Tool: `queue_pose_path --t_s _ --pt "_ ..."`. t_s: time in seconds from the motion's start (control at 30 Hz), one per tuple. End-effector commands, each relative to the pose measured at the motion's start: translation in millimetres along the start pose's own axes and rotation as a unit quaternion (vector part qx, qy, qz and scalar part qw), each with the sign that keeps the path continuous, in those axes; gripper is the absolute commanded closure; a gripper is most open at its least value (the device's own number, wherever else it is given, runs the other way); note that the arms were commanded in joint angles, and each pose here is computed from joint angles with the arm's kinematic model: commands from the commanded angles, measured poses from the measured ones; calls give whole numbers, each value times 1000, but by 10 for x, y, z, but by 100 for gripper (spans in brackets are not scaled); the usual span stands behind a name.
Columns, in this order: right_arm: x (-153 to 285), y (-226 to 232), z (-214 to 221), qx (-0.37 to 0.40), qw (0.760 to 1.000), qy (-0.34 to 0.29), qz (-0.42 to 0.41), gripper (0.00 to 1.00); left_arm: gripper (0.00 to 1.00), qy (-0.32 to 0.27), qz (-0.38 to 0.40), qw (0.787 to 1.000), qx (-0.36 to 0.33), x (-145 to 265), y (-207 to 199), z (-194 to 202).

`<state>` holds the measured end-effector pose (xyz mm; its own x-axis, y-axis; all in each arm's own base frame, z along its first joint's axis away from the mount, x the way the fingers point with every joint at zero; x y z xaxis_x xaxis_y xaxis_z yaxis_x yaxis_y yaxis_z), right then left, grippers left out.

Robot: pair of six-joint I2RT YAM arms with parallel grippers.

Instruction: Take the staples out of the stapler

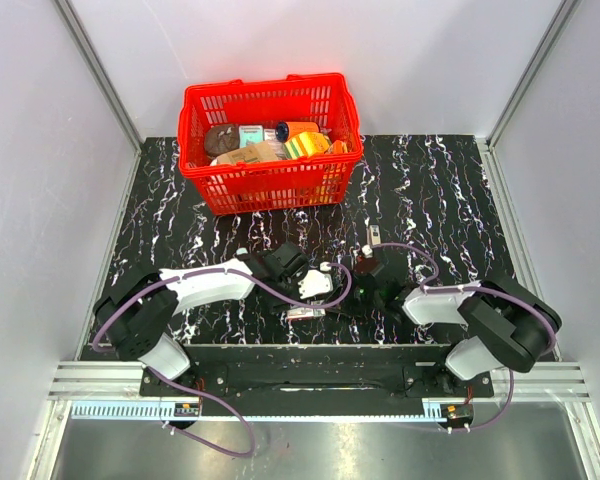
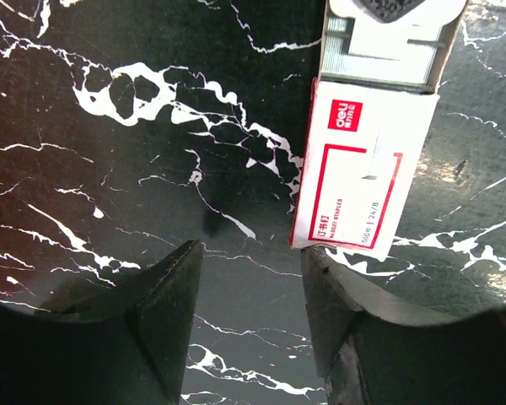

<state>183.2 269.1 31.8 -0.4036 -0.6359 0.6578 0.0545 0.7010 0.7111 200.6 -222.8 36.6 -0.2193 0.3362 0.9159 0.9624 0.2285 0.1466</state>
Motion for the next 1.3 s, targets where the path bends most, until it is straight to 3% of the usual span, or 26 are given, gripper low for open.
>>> queue_pose_path --t_s 0.0,0.33,0.7,1.27 --pt "-46 70 3 9 1000 12 -18 82 45 -1 -17 1000 -1 -59 63 -53" --pt "-99 131 60 2 999 27 -44 83 45 -1 -19 1000 0 -62 64 -82" --pt "-131 257 124 1 996 38 -84 76 46 3 -31 1000 -3 -47 69 -99" --pt "-250 332 189 9 995 53 -88 72 46 -11 -7 1000 2 -28 -16 -195"
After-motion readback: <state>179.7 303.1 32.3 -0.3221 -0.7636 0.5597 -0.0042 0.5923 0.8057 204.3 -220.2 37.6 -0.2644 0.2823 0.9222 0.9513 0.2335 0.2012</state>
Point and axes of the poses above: each gripper's point midway between its finger pads, its own x axis back along the fingers, its own y axis along the line the jaws close on, z = x × y, the point moved 2 cm from there along x, back along the fingers, and after that the axes turned 3 degrees about x, right-handed, at the moved point
